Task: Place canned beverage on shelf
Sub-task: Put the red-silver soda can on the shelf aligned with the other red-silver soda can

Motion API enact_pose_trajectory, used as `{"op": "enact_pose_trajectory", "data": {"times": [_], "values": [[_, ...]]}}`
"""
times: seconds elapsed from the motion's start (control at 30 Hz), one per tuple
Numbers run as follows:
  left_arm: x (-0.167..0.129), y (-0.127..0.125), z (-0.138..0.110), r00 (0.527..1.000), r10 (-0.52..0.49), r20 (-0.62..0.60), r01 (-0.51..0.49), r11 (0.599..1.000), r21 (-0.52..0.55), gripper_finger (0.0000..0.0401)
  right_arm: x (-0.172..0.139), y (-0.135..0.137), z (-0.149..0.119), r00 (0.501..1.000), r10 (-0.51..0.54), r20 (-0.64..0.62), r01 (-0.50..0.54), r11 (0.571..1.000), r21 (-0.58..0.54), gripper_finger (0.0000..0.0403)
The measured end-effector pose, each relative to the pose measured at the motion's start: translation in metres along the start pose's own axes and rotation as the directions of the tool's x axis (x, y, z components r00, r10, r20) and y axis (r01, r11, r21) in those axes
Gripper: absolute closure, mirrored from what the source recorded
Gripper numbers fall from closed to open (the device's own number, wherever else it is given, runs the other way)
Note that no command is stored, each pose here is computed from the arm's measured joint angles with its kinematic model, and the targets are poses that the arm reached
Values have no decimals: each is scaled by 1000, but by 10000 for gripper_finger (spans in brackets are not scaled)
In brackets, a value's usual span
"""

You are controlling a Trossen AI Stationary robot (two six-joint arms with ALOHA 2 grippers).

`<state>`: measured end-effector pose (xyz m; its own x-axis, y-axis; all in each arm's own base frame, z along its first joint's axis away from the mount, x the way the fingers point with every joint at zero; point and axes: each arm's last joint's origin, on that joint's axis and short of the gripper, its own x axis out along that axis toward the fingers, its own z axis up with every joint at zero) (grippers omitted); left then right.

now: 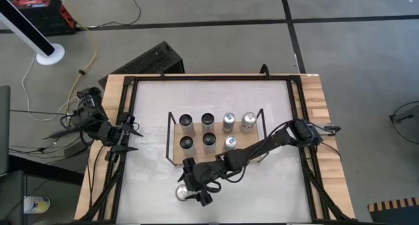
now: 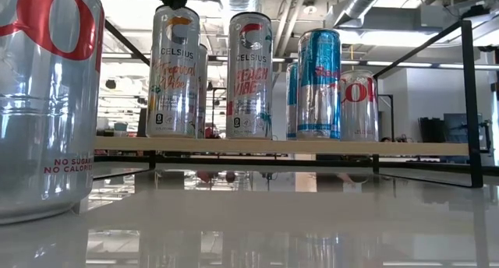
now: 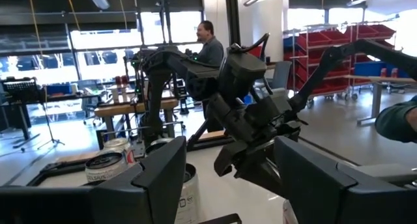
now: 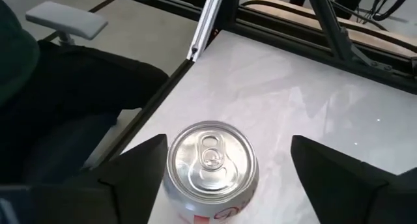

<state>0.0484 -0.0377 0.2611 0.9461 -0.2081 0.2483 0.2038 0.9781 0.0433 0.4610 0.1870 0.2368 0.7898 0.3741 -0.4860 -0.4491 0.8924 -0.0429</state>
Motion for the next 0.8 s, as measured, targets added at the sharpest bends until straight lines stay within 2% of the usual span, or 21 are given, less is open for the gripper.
{"op": "enact_pose_trajectory", "data": {"times": [0.2,0.4,0.8], "values": [[0,0,0,1000,1,0,-1,1000,0,182,0,1,0,1000,3,-1,-3,1000,-1,33],[0,0,-2,1000,-3,-16,3,1000,-5,182,0,0,0,1000,7,1,-7,1000,-27,32],[0,-1,-4,999,-10,-34,10,1000,-6,182,21,3,-19,1000,15,-27,-17,997,-79,32]]}}
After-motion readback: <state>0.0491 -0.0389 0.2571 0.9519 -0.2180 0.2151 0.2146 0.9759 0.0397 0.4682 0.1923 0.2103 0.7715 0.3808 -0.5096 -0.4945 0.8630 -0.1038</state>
